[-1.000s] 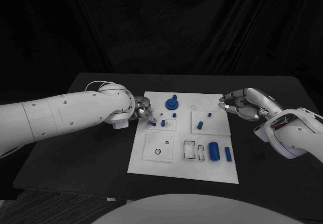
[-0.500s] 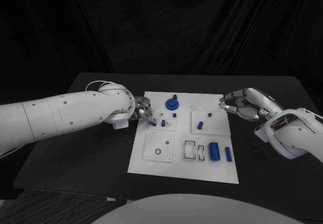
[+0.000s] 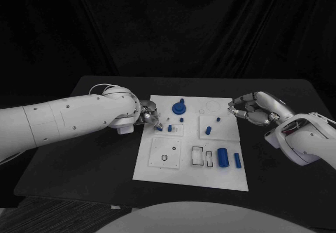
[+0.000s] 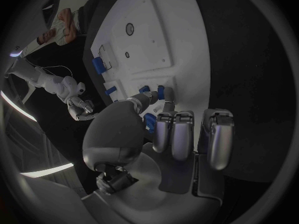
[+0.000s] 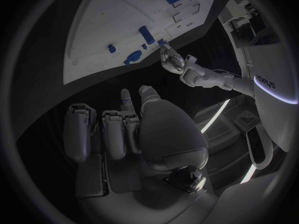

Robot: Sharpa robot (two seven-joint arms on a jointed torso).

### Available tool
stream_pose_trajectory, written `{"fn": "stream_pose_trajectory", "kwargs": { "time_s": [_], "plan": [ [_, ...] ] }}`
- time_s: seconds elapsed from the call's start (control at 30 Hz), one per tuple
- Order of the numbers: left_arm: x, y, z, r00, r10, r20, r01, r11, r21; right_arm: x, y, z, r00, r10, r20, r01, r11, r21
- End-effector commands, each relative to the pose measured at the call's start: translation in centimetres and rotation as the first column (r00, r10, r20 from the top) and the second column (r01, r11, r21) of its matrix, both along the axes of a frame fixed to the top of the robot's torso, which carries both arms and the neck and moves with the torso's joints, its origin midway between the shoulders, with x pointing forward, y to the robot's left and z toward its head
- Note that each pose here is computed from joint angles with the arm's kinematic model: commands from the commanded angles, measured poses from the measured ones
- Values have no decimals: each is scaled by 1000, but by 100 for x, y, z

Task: Assemble the parts on the task board

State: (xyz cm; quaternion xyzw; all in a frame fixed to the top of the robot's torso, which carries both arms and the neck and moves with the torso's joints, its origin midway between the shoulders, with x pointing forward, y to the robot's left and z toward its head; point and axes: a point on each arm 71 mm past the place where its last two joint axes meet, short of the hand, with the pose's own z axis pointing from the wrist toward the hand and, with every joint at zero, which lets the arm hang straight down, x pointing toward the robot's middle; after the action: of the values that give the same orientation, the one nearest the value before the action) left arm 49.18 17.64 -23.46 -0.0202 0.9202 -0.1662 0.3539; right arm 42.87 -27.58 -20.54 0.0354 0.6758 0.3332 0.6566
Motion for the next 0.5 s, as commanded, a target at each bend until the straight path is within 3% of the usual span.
{"fn": "stream_pose_trajectory", "kwargs": {
  "time_s": [0.03, 0.5],
  "plan": [
    [-36, -8, -66, 999, -18, -37, 19, 1000, 20, -1, -6, -14, 1000, -12, -8, 12, 1000, -1],
    [-7, -14, -71, 1000, -8, -29, 9, 1000, 20, -2, -6, -17, 1000, -11, -10, 11, 1000, -2]
  ]
}}
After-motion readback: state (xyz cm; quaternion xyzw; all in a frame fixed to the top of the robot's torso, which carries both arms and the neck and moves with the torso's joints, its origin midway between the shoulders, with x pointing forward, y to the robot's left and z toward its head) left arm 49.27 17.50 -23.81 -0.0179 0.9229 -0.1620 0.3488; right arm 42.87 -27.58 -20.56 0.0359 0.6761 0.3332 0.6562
